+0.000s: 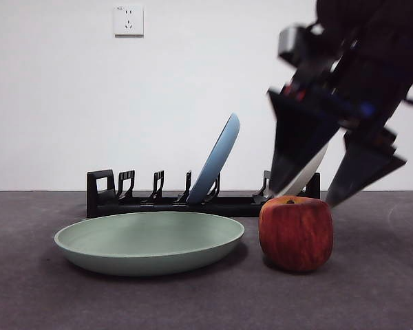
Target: Take the green plate from the plate rack,put the plate on the table,take the apple from the table,put the apple in the plate
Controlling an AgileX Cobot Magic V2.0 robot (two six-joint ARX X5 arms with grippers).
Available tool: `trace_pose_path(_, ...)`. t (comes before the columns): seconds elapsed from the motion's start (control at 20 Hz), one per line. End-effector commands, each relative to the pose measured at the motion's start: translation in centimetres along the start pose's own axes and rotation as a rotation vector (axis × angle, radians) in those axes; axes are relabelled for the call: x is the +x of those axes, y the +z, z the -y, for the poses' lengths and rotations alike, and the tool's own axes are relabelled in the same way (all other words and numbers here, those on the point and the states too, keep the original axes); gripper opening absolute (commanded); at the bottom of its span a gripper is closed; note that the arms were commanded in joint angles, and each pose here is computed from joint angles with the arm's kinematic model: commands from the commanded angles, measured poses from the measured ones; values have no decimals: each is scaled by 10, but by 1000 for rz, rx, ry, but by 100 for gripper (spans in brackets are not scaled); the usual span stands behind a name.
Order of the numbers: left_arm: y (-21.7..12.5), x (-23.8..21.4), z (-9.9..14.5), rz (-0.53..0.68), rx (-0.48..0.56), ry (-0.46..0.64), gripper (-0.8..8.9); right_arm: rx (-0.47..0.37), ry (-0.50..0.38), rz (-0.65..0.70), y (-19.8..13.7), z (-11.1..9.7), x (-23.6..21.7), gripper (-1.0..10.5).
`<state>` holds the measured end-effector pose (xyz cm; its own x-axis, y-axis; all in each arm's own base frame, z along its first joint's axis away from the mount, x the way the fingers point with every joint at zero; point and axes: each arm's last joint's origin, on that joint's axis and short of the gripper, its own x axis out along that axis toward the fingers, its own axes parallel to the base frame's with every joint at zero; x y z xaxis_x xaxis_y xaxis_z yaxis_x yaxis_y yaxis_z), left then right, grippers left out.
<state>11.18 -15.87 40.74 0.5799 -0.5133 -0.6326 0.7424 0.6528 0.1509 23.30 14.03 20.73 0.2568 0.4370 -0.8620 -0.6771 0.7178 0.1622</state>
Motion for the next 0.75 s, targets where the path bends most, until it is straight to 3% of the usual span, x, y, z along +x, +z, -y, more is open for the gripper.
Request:
trace_pose_path(0.05,-1,0,0,-17,-27,-2,287,-17,-8,-21,2,-1,15,664)
trace_pose_path(0.3,-2,0,0,-24,-35,-2,287,-24,-28,-87,0,-1,39,653)
trace_pose_path(0.5,-2,0,0,-27,-45,-1,287,-12,-49,-99,-1,0,44,356)
trace_pose_path(0.65,-2,0,0,-28,-45,-1,287,2,-44,-107,-1,0,44,-29)
trace_pose_path(0.75,-3,0,0,-31,-44,0,287,22,-46,-99,-1,0,42,-12)
